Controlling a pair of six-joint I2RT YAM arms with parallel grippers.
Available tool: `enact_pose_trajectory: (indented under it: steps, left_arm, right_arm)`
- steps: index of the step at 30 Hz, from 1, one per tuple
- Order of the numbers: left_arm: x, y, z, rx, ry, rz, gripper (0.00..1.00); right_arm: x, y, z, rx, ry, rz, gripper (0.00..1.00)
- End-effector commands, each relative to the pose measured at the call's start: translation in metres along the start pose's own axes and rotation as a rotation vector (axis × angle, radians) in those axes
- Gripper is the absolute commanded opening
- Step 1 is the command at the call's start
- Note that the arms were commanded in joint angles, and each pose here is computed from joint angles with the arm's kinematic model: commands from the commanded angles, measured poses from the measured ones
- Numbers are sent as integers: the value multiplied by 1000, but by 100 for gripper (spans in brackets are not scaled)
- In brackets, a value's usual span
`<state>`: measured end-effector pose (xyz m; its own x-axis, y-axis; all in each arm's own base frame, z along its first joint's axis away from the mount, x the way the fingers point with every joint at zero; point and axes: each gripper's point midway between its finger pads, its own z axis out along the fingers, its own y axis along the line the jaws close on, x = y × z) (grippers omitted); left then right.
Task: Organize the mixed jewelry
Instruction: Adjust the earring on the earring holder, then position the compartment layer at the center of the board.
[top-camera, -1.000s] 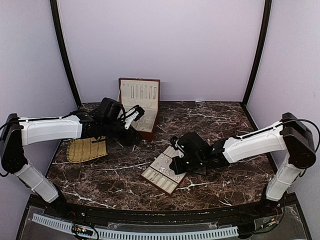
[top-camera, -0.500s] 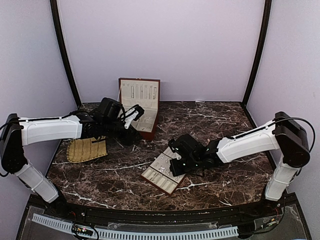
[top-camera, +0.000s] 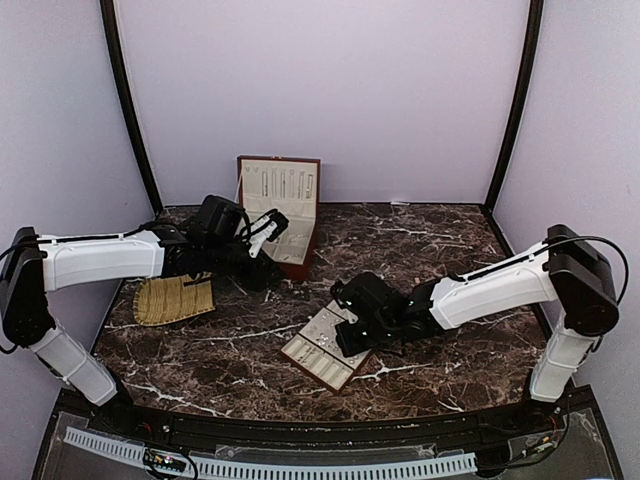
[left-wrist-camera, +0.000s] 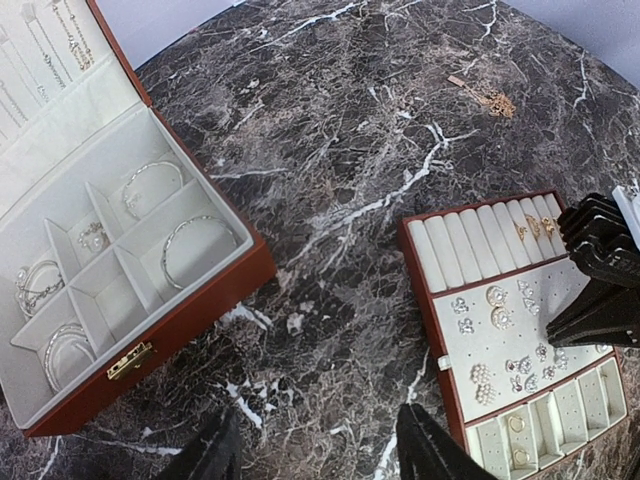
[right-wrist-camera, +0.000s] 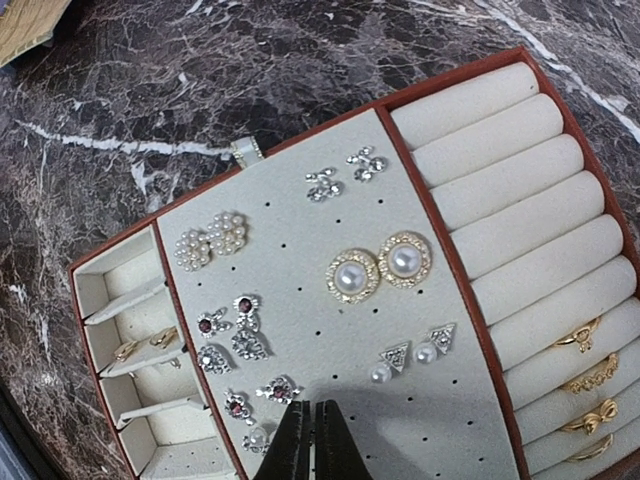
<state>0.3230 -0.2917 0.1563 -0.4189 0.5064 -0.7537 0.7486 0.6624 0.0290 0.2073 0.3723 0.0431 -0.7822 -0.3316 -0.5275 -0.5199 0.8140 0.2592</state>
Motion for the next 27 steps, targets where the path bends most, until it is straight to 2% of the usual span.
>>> enact_pose_trajectory:
  steps: [1, 3, 7, 10, 12, 15, 19, 27]
  left_arm:
    - [-12, -2, -9, 13, -51, -13, 56]
    - [-12, -7, -8, 47, -56, -46, 56]
    - [-11, -29, -6, 175, -95, -160, 56]
    - [-3, -42, 0, 257, -107, -257, 56]
    - [5, -49, 5, 301, -97, -321, 56]
    - [19, -60, 13, 353, -64, -392, 56]
    - [33, -71, 25, 406, -8, -456, 59]
    - [61, -89, 48, 457, 104, -532, 59]
  right_arm:
    - [5, 7, -7, 6, 11, -49, 5]
    - [-1, 3, -13, 31, -19, -31, 8]
    - [-24, 2, -35, 45, -105, 0, 25]
    - [-36, -2, -52, 54, -161, 38, 45]
    - [-38, -11, -60, 64, -181, 74, 62]
    - [-32, -33, -65, 82, -189, 153, 77]
    - [-26, -56, -69, 69, -204, 248, 86]
    - [-27, -74, -79, 68, -250, 305, 88]
